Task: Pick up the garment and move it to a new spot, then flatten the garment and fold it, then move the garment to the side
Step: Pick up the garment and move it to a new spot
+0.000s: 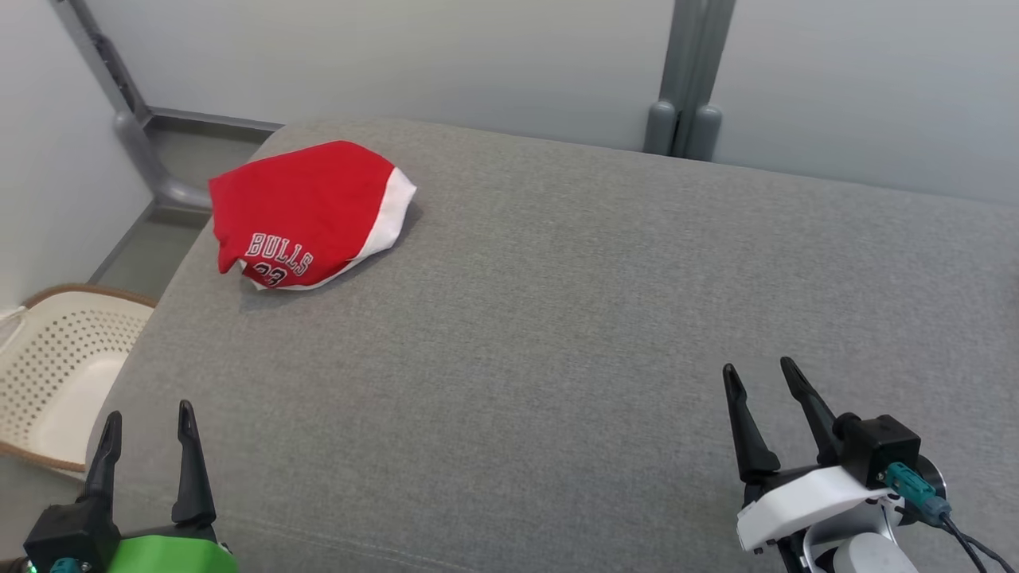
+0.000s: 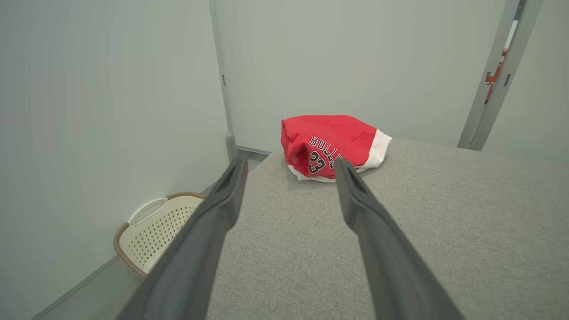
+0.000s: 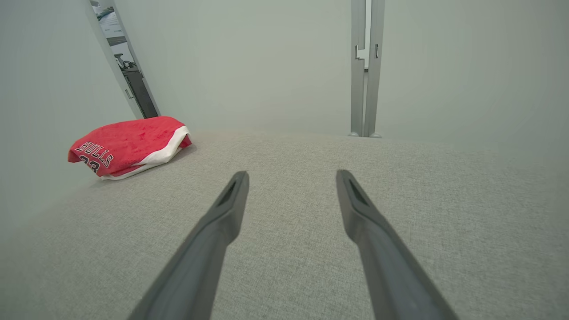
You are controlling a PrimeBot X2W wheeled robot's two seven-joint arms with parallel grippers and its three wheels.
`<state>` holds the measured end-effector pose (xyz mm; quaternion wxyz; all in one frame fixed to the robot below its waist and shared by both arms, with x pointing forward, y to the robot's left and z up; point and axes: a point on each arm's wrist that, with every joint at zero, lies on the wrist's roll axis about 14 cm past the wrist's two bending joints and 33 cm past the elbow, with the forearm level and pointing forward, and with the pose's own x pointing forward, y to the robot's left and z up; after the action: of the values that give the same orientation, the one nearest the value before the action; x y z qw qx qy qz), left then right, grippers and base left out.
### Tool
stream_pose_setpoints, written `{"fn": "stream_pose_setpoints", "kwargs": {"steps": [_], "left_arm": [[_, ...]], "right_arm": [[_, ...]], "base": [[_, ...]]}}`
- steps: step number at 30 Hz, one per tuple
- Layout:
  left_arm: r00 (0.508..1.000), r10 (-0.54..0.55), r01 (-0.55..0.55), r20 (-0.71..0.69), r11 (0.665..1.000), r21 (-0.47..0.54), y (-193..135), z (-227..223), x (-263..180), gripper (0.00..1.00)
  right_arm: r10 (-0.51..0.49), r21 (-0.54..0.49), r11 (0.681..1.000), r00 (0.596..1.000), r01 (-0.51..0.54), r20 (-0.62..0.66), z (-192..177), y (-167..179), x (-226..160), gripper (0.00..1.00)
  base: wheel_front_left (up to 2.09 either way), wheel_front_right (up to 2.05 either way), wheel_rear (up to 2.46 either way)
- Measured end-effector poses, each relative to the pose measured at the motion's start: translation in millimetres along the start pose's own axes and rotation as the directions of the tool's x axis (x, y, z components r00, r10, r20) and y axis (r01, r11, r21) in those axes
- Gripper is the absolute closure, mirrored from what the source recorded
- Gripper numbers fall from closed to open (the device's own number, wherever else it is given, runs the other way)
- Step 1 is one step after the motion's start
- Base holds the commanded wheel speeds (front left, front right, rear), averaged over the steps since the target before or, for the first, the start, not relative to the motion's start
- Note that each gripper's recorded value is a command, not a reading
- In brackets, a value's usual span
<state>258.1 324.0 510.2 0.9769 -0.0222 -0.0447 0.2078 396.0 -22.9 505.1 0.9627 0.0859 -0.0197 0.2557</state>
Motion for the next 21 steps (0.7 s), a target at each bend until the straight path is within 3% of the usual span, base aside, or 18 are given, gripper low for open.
{"fn": "stream_pose_setpoints", "kwargs": {"steps": [12,21], "left_arm": [[0.990,0.142,-0.142,-0.001,0.990,0.014,46.0,2.6,-30.4,0.00],[0.986,0.166,-0.166,-0.008,0.986,0.011,52.3,0.7,-34.8,0.00]], "right_arm": [[0.131,0.009,0.991,0.991,-0.131,-0.038,-13.8,39.5,20.8,0.00],[0.153,0.013,0.988,0.987,-0.153,-0.048,-17.4,46.4,22.1,0.00]], "base": [[0.00,0.00,0.00],[0.00,0.00,0.00]]}}
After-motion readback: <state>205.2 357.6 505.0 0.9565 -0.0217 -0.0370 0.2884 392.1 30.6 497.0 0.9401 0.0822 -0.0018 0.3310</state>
